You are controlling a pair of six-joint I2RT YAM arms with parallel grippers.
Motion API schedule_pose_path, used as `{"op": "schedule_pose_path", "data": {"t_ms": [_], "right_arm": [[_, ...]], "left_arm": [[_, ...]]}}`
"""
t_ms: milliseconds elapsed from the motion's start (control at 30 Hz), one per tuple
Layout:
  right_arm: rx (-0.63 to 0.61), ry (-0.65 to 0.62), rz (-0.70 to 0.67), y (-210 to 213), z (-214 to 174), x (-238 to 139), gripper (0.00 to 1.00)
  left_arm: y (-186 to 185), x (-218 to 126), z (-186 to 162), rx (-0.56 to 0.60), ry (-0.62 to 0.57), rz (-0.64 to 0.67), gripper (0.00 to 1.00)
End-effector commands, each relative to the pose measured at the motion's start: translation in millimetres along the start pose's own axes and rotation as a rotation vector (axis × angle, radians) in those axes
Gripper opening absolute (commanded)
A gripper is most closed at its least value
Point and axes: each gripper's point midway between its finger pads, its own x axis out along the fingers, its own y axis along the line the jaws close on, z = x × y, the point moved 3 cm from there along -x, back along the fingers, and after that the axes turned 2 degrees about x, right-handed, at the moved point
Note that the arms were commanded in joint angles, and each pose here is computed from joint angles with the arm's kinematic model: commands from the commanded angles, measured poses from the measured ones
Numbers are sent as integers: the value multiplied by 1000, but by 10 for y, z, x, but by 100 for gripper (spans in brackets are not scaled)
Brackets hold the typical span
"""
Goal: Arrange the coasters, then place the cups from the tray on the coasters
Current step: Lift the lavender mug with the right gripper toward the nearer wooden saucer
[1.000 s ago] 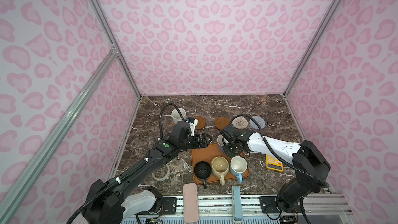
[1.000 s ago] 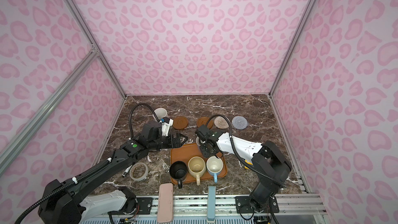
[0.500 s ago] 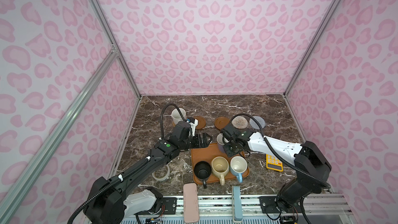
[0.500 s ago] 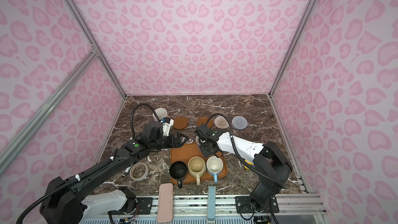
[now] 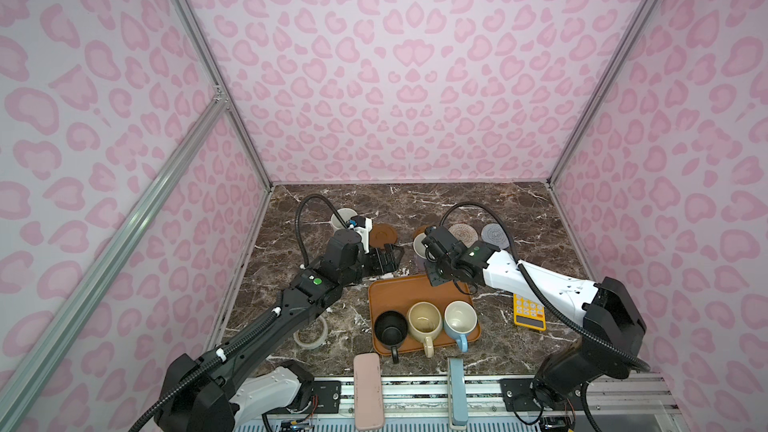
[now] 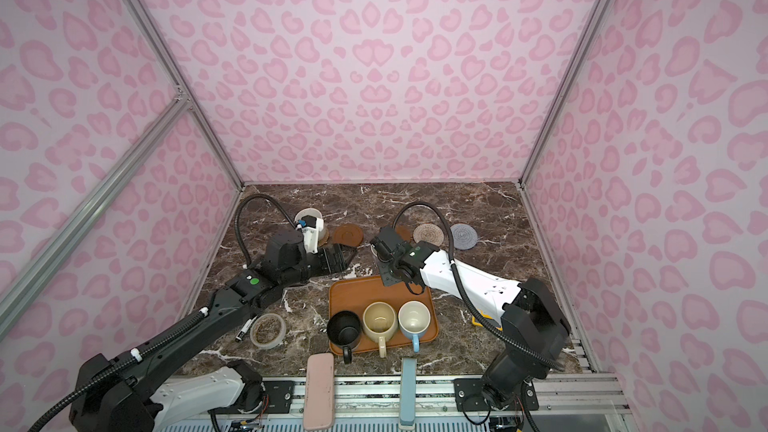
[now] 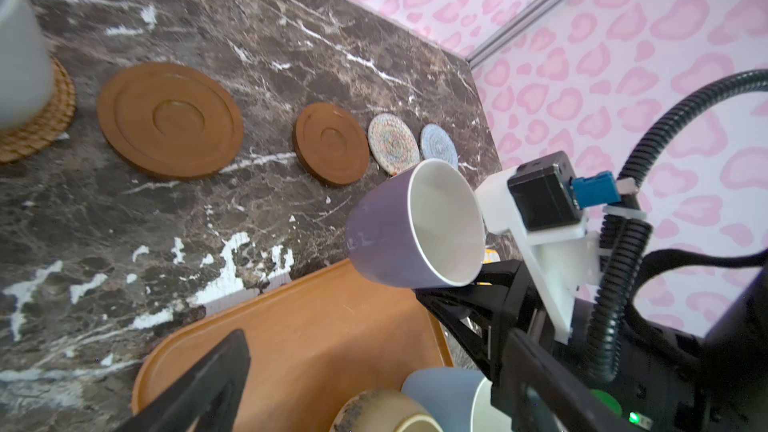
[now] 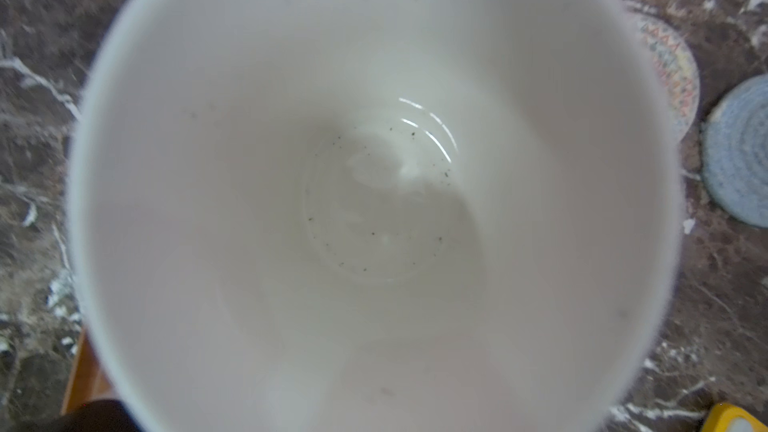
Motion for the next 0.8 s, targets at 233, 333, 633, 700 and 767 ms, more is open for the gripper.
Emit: {"op": "schedule_pose_path", "data": {"t_ms": [233,333,633,700,767], "right_arm": [[91,-165,1,284,751,108,0],[100,-182,-8,372,939,185,0],[79,-129,-4,689,1234,690,0],[75,-116,-3,742,1278,798,0],[73,-100,-3,790,1307,891,0]], "left_arm": [[225,-151,420,-41,-48,31,96],[341,-182,517,-60,-69,53,96],[736,-188,606,-91,-74,169,95],[838,-208,637,-104,-78,191,96],[898,-213,650,-113,-78,193,96]]}}
